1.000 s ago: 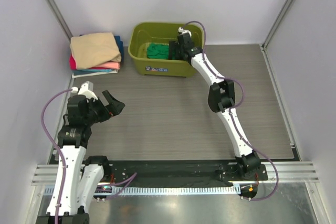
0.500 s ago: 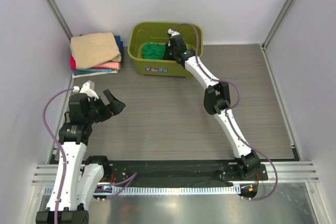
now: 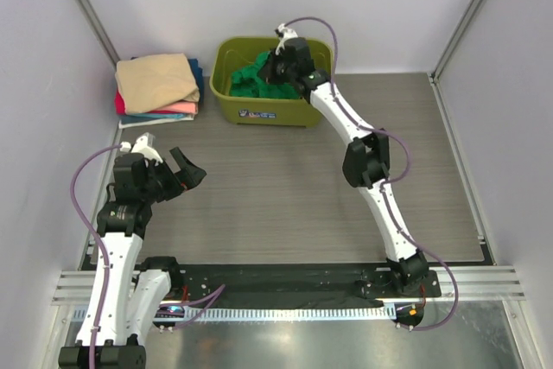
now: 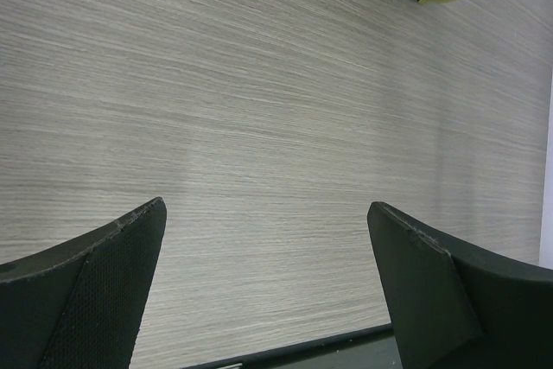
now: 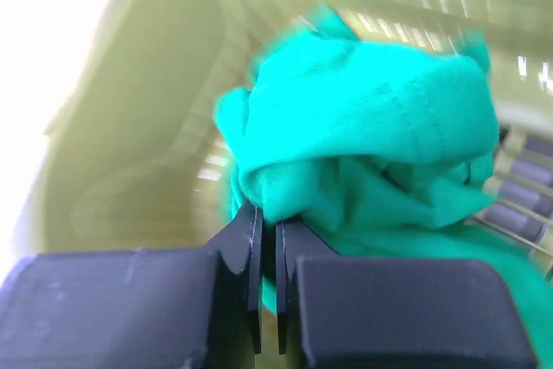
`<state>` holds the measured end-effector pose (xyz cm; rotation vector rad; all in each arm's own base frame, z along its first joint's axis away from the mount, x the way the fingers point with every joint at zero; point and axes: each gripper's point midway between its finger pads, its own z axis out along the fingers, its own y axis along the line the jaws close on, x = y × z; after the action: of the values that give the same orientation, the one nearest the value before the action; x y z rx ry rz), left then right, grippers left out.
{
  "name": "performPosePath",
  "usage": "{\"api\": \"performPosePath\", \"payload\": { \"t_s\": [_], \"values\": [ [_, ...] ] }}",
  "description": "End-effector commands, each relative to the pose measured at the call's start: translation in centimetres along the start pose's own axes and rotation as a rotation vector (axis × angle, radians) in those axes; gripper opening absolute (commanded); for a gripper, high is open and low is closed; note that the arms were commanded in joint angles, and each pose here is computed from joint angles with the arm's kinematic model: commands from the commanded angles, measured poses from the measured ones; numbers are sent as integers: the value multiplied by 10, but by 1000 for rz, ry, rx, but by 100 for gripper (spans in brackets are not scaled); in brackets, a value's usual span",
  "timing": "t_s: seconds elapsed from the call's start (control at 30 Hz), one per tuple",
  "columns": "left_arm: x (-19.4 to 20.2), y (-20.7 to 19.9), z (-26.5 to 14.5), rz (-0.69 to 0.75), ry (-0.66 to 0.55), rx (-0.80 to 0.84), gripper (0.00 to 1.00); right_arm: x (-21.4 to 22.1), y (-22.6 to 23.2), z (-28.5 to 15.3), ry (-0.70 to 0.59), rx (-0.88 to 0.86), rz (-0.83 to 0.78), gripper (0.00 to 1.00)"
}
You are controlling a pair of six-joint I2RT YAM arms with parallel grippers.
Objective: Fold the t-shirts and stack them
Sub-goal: Grab the tshirt from the pile, then move the tshirt to the center of the board, then flatten the tshirt out
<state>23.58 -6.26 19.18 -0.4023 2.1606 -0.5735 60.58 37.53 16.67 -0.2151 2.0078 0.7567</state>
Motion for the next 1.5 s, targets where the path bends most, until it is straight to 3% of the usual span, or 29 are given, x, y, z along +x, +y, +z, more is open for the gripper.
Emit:
{"api": "performPosePath", "payload": {
  "t_s": [0.0, 0.13, 0.23, 0.27, 0.33, 0.4, 0.5, 0.53, 0.57, 0.63, 0.7, 0.73, 0.77, 1.0, 1.27, 1.47],
  "values": [
    [-9, -3, -2, 15, -32, 8, 100, -206, 153, -167, -459, -321, -96, 1],
    [-9, -4, -2, 16, -30, 14, 100, -234, 207, -266, -540, -396, -165, 1],
    [-9, -5, -4, 20, -38, 18, 100, -221, 213, -291, -507, -403, -144, 1],
    [-9, -5, -4, 19, -38, 20, 100, -229, 226, -327, -542, -431, -141, 1],
    [-10, -6, -5, 21, -46, 21, 100, -206, 218, -328, -490, -409, -118, 1],
    [-10, -6, -5, 21, -46, 22, 100, -201, 221, -358, -510, -417, -80, 1],
    [-10, -5, -5, 19, -43, 21, 100, -149, 189, -339, -374, -318, -12, 5],
    [-10, -5, -5, 19, -42, 19, 100, -117, 161, -318, -297, -222, 21, 13],
    [-10, -5, -5, 20, -45, 20, 100, -90, 144, -308, -217, -162, 42, 52],
    [-10, -6, -5, 21, -46, 21, 100, -31, 96, -281, -68, 17, 66, 99],
    [-10, -5, -6, 20, -45, 20, 100, 24, 35, -277, 113, 297, 45, 100],
    [-10, -6, -6, 21, -46, 22, 100, 34, 2, -290, 132, 466, 18, 100],
    [-9, -6, -5, 20, -42, 22, 100, 36, -9, -301, 125, 514, 9, 100],
    [-10, -6, -6, 19, -46, 22, 100, -13, -14, -312, 4, 455, 54, 100],
    [-10, -7, -6, 20, -46, 28, 100, -30, -68, -252, 29, 506, 97, 100],
    [-8, -7, -4, 19, -30, 31, 100, -76, -100, -217, -30, 527, 119, 100]
  ]
}}
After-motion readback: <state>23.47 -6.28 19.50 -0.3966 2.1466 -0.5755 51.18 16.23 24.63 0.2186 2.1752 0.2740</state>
